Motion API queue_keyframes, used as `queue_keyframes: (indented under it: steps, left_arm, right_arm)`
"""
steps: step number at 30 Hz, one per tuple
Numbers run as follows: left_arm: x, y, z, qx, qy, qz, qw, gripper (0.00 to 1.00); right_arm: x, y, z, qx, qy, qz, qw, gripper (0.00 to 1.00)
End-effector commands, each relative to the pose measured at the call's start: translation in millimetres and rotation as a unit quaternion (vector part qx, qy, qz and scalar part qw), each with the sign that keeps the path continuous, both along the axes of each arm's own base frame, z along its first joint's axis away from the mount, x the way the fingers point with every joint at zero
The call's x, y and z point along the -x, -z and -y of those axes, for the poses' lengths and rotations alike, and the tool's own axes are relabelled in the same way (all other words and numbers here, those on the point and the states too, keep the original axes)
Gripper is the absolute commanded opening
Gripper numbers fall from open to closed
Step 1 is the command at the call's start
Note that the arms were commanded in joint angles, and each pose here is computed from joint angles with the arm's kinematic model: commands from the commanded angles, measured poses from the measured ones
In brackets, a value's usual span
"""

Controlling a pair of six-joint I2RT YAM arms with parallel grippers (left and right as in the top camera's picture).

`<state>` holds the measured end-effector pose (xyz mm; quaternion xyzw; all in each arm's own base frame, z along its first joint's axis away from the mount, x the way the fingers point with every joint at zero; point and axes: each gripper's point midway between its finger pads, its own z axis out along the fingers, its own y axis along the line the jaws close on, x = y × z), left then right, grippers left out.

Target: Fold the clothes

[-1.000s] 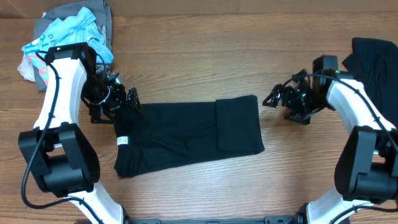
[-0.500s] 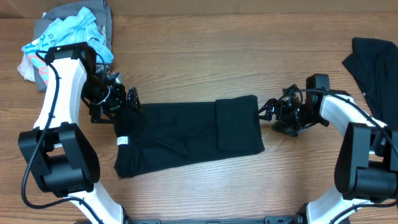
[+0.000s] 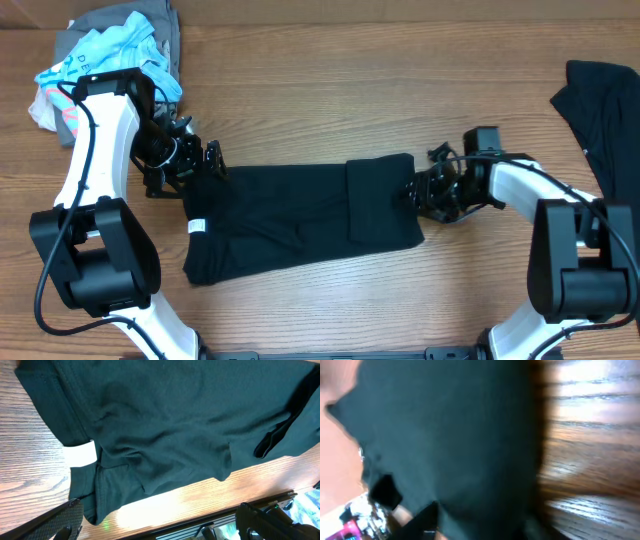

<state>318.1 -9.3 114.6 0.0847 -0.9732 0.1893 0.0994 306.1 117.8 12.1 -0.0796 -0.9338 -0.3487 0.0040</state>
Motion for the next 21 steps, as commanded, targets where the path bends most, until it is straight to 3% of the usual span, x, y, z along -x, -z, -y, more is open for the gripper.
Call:
queue_keyframes:
  steps: [1, 3, 4, 21]
  left_arm:
    - [1.9, -7.1, 1.2, -0.004, 0.011, 0.012, 1.0, 1.0]
    - [1.9, -7.1, 1.2, -0.004, 0.011, 0.012, 1.0, 1.0]
    - [1.9, -7.1, 1.4, -0.004, 0.011, 0.012, 1.0, 1.0]
    - [0.6, -6.8, 1.1, -0.004, 0.011, 0.015, 1.0, 1.0]
  right_arm:
    - [3.0, 14.2, 11.1, 0.046, 0.031, -0.03, 0.998, 0.29]
    - [3.9, 16.7, 15.7, 0.058, 0.036, -0.035, 0.997, 0.09]
    - [4.0, 17.7, 18.6, 0.064, 0.039, -0.036, 0.997, 0.04]
    - [-7.4, -27.8, 87.2, 0.281, 0.081, -0.084, 0.952, 0.04]
